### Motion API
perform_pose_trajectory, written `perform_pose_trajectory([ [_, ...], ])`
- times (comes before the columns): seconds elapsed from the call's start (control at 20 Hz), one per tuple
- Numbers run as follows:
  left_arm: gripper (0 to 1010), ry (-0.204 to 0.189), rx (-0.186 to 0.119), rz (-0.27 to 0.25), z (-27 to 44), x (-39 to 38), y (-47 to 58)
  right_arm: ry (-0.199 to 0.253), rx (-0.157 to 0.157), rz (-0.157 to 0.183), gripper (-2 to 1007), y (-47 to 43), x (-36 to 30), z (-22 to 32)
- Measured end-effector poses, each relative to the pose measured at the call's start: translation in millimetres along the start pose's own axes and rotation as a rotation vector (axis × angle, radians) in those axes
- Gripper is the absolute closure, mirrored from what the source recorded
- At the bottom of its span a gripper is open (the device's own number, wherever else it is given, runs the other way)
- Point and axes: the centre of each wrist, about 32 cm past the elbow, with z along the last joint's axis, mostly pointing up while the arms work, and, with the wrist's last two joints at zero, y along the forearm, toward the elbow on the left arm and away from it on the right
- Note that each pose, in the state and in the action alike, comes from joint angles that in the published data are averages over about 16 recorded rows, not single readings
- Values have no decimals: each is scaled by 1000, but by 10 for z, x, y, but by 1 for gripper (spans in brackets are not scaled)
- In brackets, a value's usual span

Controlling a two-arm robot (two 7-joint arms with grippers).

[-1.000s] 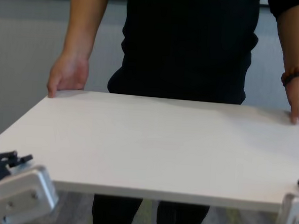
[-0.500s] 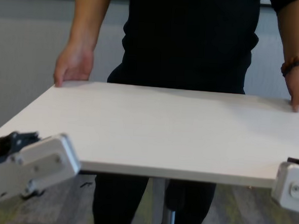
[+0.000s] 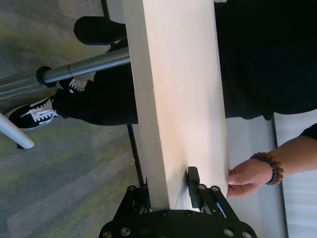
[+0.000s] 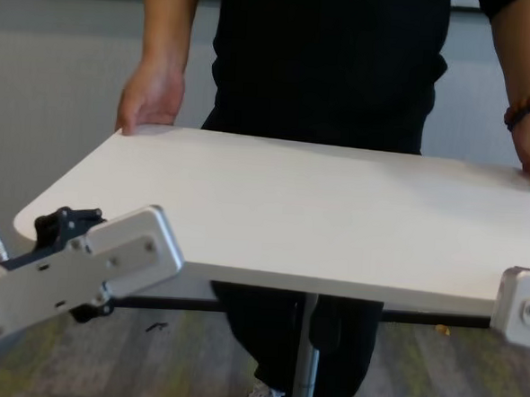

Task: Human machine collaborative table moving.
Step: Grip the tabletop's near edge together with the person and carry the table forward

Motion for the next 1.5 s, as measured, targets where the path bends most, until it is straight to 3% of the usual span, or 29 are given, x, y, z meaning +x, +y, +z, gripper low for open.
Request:
perform_pose_trajectory([
  [0.3,594,2,5,14,34,10,-161,-30,2,11,645,94,110,-89],
  [0.6,594,1,5,30,76,4,-314,-55,1,19,644,194,177,-168],
  [1.15,594,-26,-10,35,139,-48,-570,-58,-10,27,643,412,215,-325],
  [1.5,594,-35,-4,23,107,-66,-685,-42,-6,28,643,544,213,-403],
])
